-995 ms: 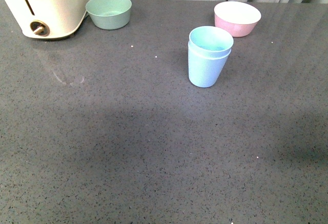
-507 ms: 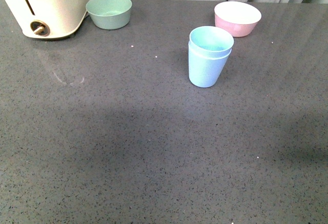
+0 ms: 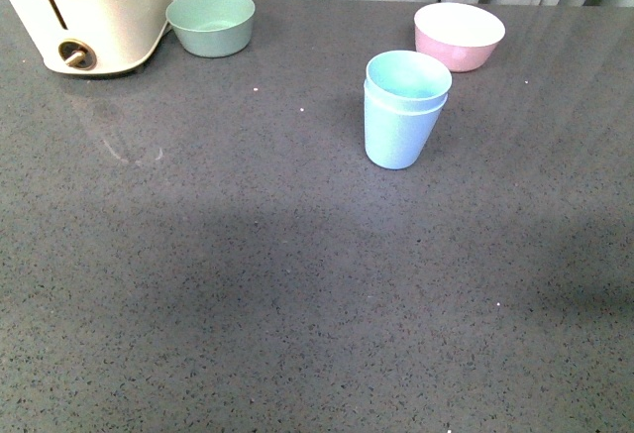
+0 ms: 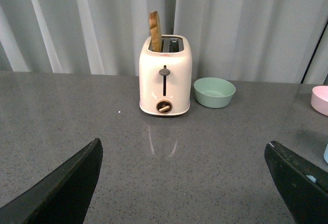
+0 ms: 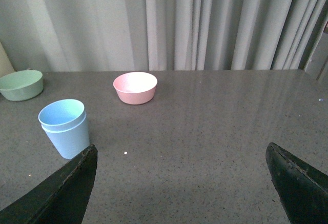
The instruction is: Stack blue cups with both arms
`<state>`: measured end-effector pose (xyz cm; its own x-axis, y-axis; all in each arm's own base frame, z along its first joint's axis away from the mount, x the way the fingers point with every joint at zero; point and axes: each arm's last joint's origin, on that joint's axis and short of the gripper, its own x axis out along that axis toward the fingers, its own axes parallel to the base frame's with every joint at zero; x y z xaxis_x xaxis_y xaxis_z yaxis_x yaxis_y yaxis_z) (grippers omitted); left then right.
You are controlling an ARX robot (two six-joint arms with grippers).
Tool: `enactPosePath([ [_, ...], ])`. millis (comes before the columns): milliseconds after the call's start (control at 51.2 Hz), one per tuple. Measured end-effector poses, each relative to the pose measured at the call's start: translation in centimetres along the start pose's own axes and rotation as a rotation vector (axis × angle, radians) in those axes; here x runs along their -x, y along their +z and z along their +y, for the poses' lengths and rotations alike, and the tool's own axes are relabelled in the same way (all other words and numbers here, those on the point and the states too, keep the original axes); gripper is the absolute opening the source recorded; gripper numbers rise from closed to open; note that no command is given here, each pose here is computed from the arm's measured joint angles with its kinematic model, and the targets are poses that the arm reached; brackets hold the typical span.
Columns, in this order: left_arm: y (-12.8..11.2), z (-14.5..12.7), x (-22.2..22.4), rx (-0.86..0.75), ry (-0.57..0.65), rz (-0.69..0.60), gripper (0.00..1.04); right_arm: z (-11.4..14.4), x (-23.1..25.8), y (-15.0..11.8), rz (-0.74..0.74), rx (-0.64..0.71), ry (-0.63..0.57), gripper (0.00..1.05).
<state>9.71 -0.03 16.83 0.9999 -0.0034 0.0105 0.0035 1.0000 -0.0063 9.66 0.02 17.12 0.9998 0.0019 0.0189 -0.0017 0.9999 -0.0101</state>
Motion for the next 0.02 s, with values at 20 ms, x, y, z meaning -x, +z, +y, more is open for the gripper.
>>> enactPosePath([
  [20,0.00,0.00,0.00,0.000,0.000,0.000,0.96,0.00,0.00,0.00,0.000,0.000,0.000,0.96],
])
